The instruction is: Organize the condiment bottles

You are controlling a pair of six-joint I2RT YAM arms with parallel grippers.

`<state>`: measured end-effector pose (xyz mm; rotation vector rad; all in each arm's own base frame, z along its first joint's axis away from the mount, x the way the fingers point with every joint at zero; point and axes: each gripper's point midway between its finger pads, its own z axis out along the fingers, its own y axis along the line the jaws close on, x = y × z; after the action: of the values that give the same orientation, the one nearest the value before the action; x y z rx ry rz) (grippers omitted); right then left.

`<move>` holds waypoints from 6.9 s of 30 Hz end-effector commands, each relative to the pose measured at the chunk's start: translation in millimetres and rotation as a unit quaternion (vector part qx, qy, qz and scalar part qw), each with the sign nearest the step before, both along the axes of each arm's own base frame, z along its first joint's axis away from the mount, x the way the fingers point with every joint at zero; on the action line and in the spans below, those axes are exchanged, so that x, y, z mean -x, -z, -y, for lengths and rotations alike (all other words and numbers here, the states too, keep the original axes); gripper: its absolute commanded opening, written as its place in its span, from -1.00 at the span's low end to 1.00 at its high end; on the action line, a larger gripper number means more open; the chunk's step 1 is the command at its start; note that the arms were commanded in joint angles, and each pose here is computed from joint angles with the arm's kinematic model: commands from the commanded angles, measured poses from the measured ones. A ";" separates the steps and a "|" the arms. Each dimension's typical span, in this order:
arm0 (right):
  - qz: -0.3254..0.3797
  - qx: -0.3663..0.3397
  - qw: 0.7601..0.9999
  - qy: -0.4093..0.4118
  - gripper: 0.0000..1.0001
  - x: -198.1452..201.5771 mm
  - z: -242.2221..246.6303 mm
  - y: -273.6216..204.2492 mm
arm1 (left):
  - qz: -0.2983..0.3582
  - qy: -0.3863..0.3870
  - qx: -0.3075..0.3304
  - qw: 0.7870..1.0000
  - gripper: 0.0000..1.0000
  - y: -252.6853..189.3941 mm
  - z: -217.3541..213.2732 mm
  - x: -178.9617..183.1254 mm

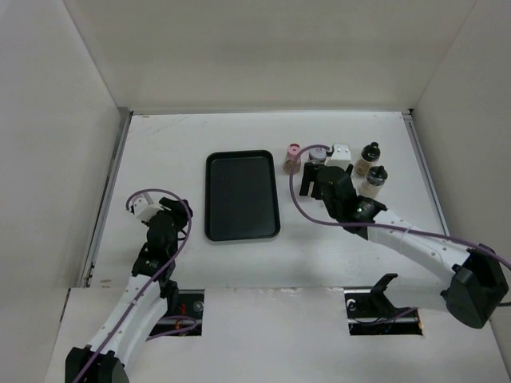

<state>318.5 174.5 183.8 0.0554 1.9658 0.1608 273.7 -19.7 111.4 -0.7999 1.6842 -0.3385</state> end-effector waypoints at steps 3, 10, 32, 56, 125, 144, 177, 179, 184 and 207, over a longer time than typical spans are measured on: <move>0.038 -0.024 0.999 0.016 0.79 -41.0 -3.7 -36.0 | 0.063 0.018 0.021 0.998 0.09 -25.9 10.2 -7.8; 0.030 -0.011 0.999 0.020 0.82 -69.5 3.0 -28.6 | 0.060 0.016 0.025 0.998 0.11 -20.5 8.7 -6.9; -0.010 0.069 0.996 0.047 0.23 -109.3 -2.2 20.5 | 0.069 0.035 0.032 0.997 0.12 -20.2 17.5 -8.5; 0.084 -0.019 0.968 -0.234 -0.02 -6.8 -249.5 -60.5 | 0.040 0.001 0.081 0.996 0.13 3.0 3.0 -9.1; 0.006 0.029 1.000 0.005 0.16 -188.6 -53.9 46.8 | 0.050 0.027 0.093 0.994 0.19 3.8 12.8 -12.5; 0.072 -0.010 0.987 -0.140 -0.20 -58.9 -158.8 -14.9 | 0.049 0.028 0.097 0.994 0.19 5.0 12.9 -12.7; -0.011 -0.015 0.970 -0.242 0.69 65.8 -227.5 48.6 | 0.053 0.031 0.104 0.993 0.19 4.8 13.8 -13.1; -0.009 -0.026 0.970 -0.241 0.69 67.9 -224.2 38.8 | 0.054 0.030 0.101 0.993 0.19 3.0 13.6 -14.5; 0.008 -0.037 0.973 -0.226 0.62 61.1 -202.6 16.8 | 0.055 0.030 0.102 0.993 0.18 3.1 13.7 -13.8; 0.039 0.051 0.979 0.192 0.91 -79.1 98.4 -17.3 | 0.054 0.042 0.102 0.992 0.19 2.2 19.4 -13.8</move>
<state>387.9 76.6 188.7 0.3359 1.8598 -0.2117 285.6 -37.1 99.3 -0.8671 1.6420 -0.5784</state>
